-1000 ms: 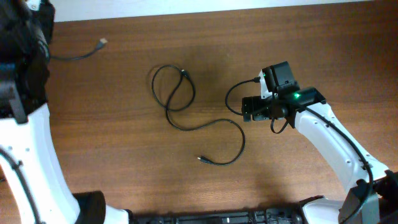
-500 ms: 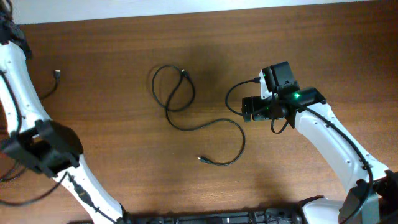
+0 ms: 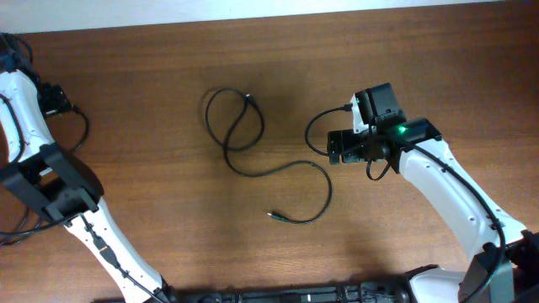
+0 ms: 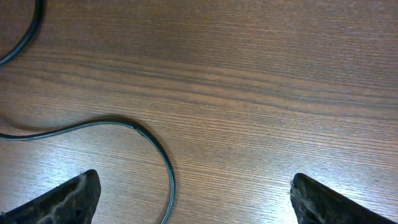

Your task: Untangle cables

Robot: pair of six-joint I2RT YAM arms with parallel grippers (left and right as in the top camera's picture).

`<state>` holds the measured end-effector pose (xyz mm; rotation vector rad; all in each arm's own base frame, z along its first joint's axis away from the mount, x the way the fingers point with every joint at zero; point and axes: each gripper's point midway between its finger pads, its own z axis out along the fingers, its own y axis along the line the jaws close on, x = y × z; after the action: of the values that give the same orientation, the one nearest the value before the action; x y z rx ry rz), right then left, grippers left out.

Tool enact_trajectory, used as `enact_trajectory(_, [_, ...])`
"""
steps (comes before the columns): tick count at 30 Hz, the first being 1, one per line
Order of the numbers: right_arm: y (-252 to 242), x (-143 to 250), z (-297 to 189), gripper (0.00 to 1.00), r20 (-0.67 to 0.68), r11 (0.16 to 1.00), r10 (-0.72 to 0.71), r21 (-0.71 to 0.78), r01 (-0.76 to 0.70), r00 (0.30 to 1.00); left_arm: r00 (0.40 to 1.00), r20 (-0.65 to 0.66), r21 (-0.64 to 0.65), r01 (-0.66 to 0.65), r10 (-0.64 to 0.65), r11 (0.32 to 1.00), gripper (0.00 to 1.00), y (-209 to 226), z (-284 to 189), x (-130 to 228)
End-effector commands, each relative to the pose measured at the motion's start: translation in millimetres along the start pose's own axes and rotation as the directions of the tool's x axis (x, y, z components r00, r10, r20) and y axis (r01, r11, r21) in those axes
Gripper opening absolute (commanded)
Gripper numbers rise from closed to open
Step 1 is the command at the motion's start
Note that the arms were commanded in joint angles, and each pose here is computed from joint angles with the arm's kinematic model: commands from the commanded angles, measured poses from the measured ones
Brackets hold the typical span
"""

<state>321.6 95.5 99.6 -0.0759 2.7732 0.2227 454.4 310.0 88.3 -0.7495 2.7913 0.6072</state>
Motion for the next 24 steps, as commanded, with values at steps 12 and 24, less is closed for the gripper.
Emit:
enact_trajectory(12, [7, 2, -2, 0.96, -0.001, 0.999, 0.011, -0.051, -0.011, 1.0, 0.919, 0.389, 0.221, -0.162, 0.065, 0.962, 0.99, -2, -236, -21])
enact_trajectory(24, [7, 3, -2, 0.96, -0.004, 0.999, 0.01, -0.049, -0.011, 1.0, 0.711, 0.398, 0.573, -0.686, 0.58, 0.448, 0.99, -208, -253, 105])
